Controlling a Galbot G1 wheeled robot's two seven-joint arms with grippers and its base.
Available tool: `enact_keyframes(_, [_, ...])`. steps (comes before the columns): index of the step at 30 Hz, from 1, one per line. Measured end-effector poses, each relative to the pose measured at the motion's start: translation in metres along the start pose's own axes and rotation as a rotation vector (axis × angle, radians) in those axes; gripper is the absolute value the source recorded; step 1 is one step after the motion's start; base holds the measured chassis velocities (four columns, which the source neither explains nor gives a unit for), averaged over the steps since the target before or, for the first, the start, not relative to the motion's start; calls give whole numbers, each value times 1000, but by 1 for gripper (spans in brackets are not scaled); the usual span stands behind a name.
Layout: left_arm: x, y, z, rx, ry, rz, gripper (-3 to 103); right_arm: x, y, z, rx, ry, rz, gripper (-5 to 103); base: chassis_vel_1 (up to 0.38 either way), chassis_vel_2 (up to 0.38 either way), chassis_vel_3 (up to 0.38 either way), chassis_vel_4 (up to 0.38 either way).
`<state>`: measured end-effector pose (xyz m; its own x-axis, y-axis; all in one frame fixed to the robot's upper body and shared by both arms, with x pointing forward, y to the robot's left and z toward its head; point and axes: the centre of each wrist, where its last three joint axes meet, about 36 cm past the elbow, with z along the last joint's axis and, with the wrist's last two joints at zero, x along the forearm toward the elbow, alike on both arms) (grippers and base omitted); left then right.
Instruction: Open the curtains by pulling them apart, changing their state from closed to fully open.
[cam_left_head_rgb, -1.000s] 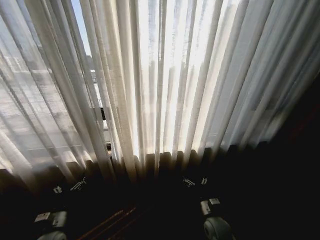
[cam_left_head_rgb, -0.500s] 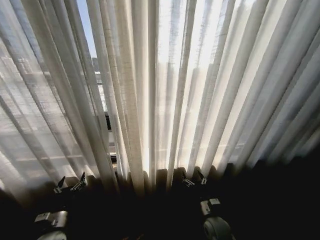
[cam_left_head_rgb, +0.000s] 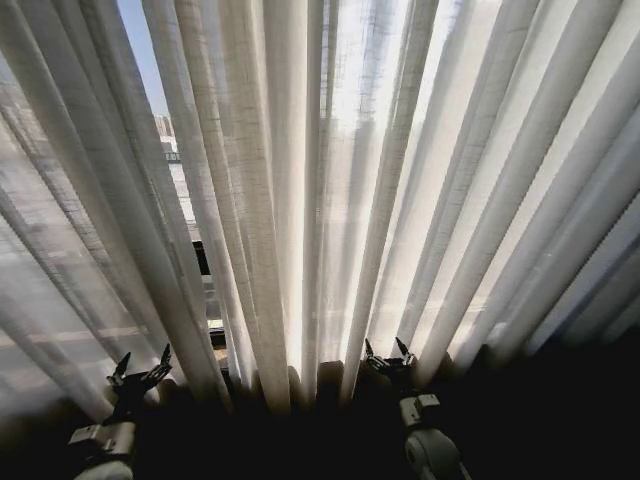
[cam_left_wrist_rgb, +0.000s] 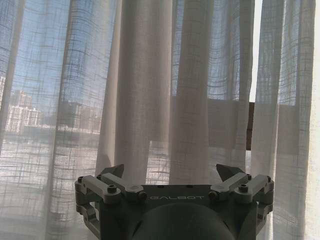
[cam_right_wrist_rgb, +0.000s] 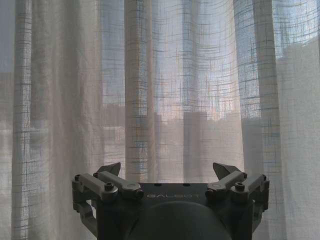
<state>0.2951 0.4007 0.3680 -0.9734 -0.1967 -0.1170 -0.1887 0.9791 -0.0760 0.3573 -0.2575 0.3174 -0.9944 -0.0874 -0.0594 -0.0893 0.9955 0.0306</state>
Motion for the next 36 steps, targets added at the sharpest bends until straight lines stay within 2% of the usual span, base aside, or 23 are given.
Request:
enact_keyframes(6, [0, 0, 0, 0, 0, 0, 100, -11, 2, 4, 2, 22, -12, 100, -50, -34, 37, 34])
enact_keyframes(13, [0, 0, 0, 0, -1, 0, 100, -33, -2, 12, 12, 26, 24, 100, -209, 47, 213, -50])
enact_keyframes(17, [0, 0, 0, 0, -1, 0, 100, -39, -5, 15, 38, 28, 19, 100, -110, 7, 129, -25])
enact_keyframes(21, [0, 0, 0, 0, 0, 0, 100, -23, 5, 14, 98, 36, -50, 100, -20, 5, 8, -3])
enact_keyframes(24, [0, 0, 0, 0, 0, 0, 100, -15, 9, 15, 110, 33, -76, 100, 0, 0, 0, 0])
enact_keyframes(30, [0, 0, 0, 0, -1, 0, 100, -11, 25, 19, 88, 17, -143, 100, 0, 0, 0, 0])
enact_keyframes(36, [0, 0, 0, 0, -1, 0, 100, -39, 27, 26, 64, 4, -123, 100, 0, 0, 0, 0])
